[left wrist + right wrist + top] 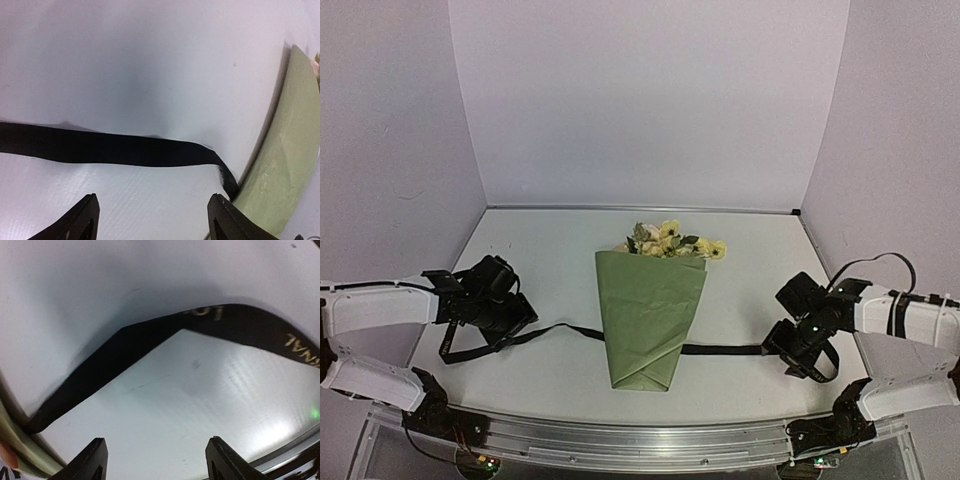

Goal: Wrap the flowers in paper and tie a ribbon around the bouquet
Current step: Place the folded bouquet on the ribbon, then pick up the ribbon at the center of the board.

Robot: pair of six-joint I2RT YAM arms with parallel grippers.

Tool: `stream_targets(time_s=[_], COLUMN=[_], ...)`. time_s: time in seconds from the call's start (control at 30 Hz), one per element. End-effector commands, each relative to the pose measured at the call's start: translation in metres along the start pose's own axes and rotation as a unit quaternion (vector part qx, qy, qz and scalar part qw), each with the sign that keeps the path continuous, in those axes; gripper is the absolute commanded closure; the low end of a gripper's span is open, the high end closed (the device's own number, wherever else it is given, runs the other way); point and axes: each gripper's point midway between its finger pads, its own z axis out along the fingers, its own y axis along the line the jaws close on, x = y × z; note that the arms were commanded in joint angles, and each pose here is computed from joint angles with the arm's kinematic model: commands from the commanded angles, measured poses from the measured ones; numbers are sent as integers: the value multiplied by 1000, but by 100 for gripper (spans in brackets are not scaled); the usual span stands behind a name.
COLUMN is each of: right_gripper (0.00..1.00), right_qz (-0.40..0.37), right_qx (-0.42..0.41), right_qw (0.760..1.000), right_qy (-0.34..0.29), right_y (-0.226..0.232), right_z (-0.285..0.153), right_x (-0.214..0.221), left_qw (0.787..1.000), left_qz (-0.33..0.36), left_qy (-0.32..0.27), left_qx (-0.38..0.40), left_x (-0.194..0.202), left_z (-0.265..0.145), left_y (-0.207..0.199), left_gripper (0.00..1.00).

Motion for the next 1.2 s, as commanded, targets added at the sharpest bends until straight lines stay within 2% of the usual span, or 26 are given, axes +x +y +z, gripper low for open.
stream_targets(time_s=[0.0,0.3,0.57,0.7,0.8,0.97,1.17], right_gripper=[23,13,8,6,4,2,2], right_qz=[58,78,84,97,105,114,112], right_qx=[52,58,57,62,74,78,70], right_qw=[995,993,993,992,990,990,991], right_qy=[-63,-70,-60,-56,-54,-26,-28], right_y=[-48,-62,-71,-78,-84,-78,-61], right_z=[1,2,5,7,10,12,19], right_x=[-19,-26,-25,-26,-27,-29,-43], left_qw=[988,959,949,945,944,945,953], left_qz=[-100,-210,-235,-234,-227,-208,-178], left_qy=[-79,-70,-81,-94,-93,-95,-96], left_qx=[-87,-175,-194,-208,-221,-236,-227], left_x=[-20,-4,-15,-34,-43,-58,-70], left_z=[-22,-26,-3,4,13,25,40], left_y=[61,102,110,112,116,116,111], left_gripper=[20,17,8,9,18,44,75])
